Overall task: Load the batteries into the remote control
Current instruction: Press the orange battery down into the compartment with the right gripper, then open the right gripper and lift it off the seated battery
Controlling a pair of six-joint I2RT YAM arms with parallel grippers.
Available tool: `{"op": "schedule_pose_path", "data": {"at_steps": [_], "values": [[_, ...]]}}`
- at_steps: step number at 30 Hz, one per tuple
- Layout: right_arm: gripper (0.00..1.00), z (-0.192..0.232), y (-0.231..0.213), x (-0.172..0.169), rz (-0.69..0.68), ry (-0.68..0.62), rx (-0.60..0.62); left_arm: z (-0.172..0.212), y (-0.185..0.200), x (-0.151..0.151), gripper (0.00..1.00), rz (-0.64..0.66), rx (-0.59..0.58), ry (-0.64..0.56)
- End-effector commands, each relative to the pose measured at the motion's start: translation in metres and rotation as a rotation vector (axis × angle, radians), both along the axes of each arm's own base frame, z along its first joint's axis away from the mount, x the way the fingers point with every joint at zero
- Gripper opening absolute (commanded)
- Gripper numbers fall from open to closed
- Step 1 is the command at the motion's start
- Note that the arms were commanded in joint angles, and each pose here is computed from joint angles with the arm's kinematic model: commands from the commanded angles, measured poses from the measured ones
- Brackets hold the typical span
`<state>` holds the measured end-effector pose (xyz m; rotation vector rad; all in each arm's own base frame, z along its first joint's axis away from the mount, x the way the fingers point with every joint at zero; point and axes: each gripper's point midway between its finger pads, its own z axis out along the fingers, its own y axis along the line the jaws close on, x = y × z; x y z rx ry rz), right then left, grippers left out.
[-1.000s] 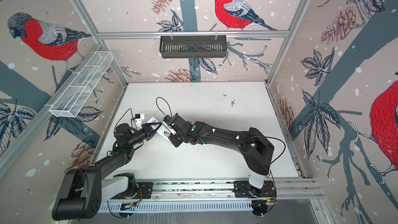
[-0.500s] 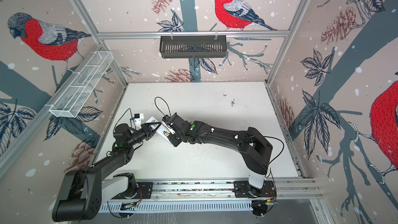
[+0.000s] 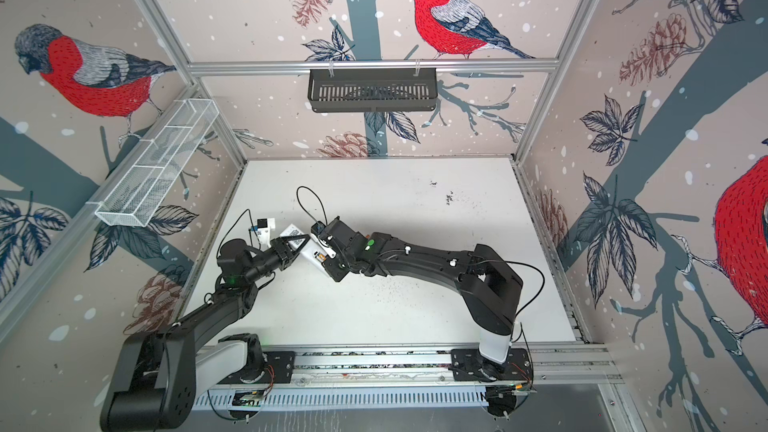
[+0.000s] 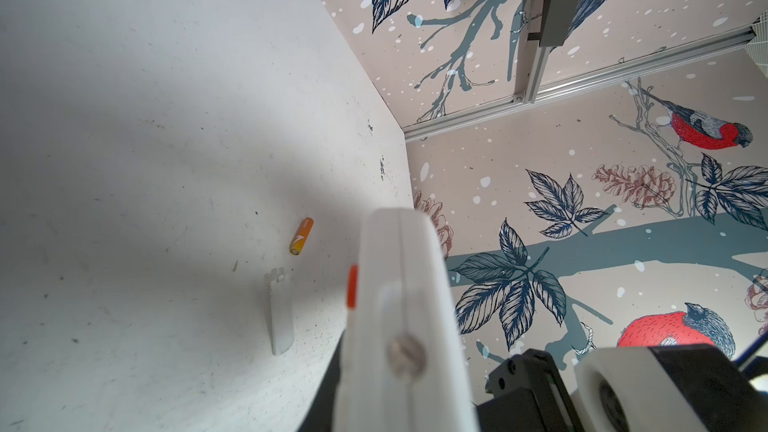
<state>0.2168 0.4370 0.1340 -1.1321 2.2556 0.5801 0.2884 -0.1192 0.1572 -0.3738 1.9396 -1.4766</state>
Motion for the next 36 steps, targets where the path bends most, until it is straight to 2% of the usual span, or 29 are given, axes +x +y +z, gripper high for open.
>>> {"op": "schedule_pose_path", "data": {"at_steps": [1,17,26,28,31,36], "values": [[0.10,-0.004,-0.001,0.011,-0.023,-0.035,-0.017,0.020,-0.019,-0.023,0.00,-0.176,-0.074,-0.017],[0.09,0.000,0.015,0.013,0.008,-0.036,0.033,0.025,-0.019,-0.029,0.00,-0.220,-0.111,-0.026],[0.12,0.022,-0.016,0.018,-0.036,-0.071,0.047,0.021,-0.014,-0.020,0.00,-0.177,-0.025,-0.050],[0.16,0.029,-0.026,0.019,-0.048,-0.077,0.066,0.021,-0.014,-0.019,0.00,-0.173,-0.003,-0.058],[0.28,0.039,-0.043,0.020,-0.064,-0.070,0.093,0.025,-0.016,-0.020,0.00,-0.180,0.025,-0.090],[0.47,0.051,-0.055,0.006,0.006,-0.027,0.166,0.042,-0.031,-0.029,0.00,-0.242,0.039,-0.188]]}}
